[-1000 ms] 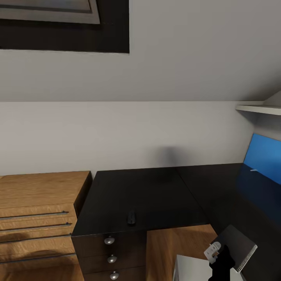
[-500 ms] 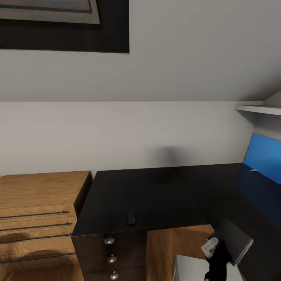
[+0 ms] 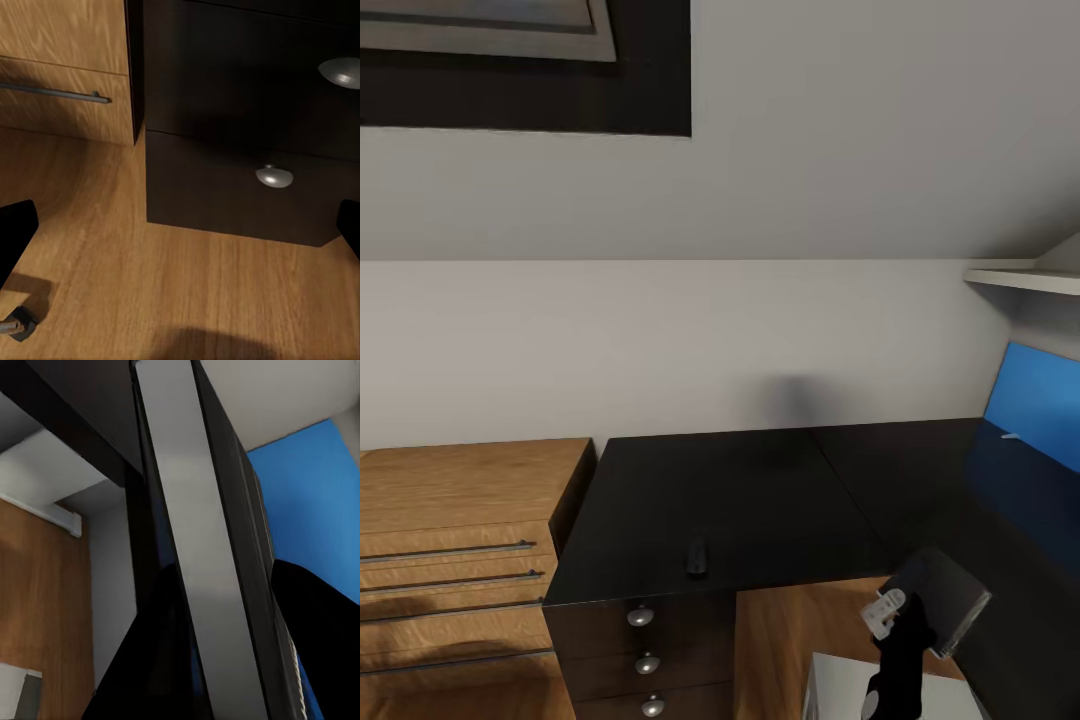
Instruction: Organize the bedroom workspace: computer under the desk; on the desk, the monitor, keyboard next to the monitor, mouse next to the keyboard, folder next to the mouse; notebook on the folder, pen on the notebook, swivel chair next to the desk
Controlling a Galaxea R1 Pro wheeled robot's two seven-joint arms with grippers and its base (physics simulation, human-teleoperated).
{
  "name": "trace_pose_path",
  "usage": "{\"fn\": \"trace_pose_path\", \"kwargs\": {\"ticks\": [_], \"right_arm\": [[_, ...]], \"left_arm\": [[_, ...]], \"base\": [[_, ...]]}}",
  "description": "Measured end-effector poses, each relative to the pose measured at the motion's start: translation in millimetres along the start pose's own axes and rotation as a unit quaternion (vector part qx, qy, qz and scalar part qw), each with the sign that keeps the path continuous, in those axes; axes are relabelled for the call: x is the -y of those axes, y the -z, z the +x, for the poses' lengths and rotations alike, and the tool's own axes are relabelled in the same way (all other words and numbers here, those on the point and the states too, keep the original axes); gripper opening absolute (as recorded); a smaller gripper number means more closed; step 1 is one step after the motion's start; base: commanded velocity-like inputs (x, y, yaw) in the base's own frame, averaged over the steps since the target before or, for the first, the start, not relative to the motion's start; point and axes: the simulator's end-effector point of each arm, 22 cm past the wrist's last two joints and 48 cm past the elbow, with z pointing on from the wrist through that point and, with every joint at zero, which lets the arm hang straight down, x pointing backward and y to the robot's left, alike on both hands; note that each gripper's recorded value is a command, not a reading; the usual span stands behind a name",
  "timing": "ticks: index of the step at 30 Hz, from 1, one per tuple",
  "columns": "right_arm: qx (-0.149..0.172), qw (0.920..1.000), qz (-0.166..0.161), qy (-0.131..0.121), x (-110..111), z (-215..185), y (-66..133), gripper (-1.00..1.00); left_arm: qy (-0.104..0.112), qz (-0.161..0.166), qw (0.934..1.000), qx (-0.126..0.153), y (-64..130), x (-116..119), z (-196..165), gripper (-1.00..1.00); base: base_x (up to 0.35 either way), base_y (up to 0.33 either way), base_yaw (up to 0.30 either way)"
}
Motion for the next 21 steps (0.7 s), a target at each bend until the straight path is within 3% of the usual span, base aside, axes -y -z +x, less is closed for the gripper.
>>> {"fn": "trace_pose_path", "kwargs": {"ticks": [12, 17, 21], "right_arm": [[0.036, 0.9983, 0.013, -0.043, 11.6, -52.6, 4.9, -1.00], [0.052, 0.9963, 0.008, -0.069, 7.0, -84.2, 17.6, -1.00], [0.056, 0.9956, 0.004, -0.074, 3.4, -102.7, 27.1, -1.00]], "left_arm": [[0.000, 0.000, 1.0000, 0.000, -0.1, 0.3, -0.1, 1.00], [-0.001, 0.001, 1.0000, 0.000, 0.0, 0.6, 0.0, 1.00], [-0.001, 0.002, 1.0000, -0.001, 0.2, 0.9, 0.5, 1.00]], "base": [[0.000, 0.000, 0.000], [0.000, 0.000, 0.000], [0.000, 0.000, 0.000]]}}
